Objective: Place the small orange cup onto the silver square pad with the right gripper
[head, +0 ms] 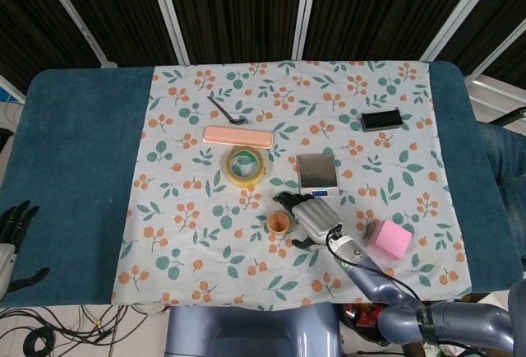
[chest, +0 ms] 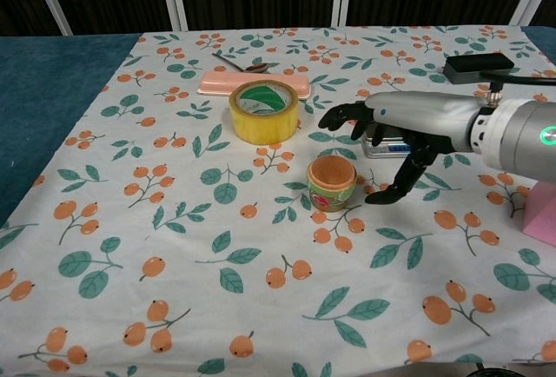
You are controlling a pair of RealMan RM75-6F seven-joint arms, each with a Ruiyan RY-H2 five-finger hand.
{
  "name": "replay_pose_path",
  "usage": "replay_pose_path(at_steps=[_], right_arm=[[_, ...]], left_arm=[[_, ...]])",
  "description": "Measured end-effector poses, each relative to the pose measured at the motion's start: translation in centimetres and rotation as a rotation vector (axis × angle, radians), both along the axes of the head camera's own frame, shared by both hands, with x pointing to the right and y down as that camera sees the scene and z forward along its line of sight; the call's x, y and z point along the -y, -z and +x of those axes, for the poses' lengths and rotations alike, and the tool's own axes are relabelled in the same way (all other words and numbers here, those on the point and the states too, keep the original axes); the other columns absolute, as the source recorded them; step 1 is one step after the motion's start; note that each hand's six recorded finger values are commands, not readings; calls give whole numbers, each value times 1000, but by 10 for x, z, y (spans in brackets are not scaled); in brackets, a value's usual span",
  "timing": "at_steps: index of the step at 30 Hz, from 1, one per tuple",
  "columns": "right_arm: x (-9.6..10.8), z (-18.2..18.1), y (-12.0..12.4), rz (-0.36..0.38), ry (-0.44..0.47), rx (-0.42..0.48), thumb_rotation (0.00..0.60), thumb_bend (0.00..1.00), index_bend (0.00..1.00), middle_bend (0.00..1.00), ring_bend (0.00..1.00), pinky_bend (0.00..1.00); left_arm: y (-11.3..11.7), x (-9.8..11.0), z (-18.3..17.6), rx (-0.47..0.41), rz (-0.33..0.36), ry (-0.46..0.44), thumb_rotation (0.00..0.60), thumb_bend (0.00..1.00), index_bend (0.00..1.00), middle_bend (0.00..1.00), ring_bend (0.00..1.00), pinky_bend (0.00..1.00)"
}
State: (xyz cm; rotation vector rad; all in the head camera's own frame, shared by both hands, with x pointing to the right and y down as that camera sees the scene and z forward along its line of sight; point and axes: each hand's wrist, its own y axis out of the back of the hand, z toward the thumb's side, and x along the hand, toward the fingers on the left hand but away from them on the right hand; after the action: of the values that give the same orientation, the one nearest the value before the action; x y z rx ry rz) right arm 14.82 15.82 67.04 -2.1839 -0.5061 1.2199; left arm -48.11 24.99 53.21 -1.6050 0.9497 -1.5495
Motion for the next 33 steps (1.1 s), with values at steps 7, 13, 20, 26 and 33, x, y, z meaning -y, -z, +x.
replay_pose_path(at_steps=[7,13,20,26,33], right_arm=[[-6,-19,-9,-2,36,9,600,129,115,101,179,220],[-6,-27,-14,-1,42,8,600,138,173,225,300,265],[-6,-33,-18,1,52,1,600,333,346,432,528,530],[-3,-33,-18,23,48,-1,600,505,440,507,604,642],[20,-24,-4,89,-23,28,600,510,441,506,602,640]], left_arm=[[0,0,-1,1,-4,2,600,125,24,0,0,271],[0,0,-1,3,-7,3,600,125,26,0,0,271],[0,0,-1,3,-7,5,600,126,30,0,0,271],[0,0,-1,4,-8,5,600,125,39,0,0,271],[0,0,-2,4,-9,6,600,125,39,0,0,273]])
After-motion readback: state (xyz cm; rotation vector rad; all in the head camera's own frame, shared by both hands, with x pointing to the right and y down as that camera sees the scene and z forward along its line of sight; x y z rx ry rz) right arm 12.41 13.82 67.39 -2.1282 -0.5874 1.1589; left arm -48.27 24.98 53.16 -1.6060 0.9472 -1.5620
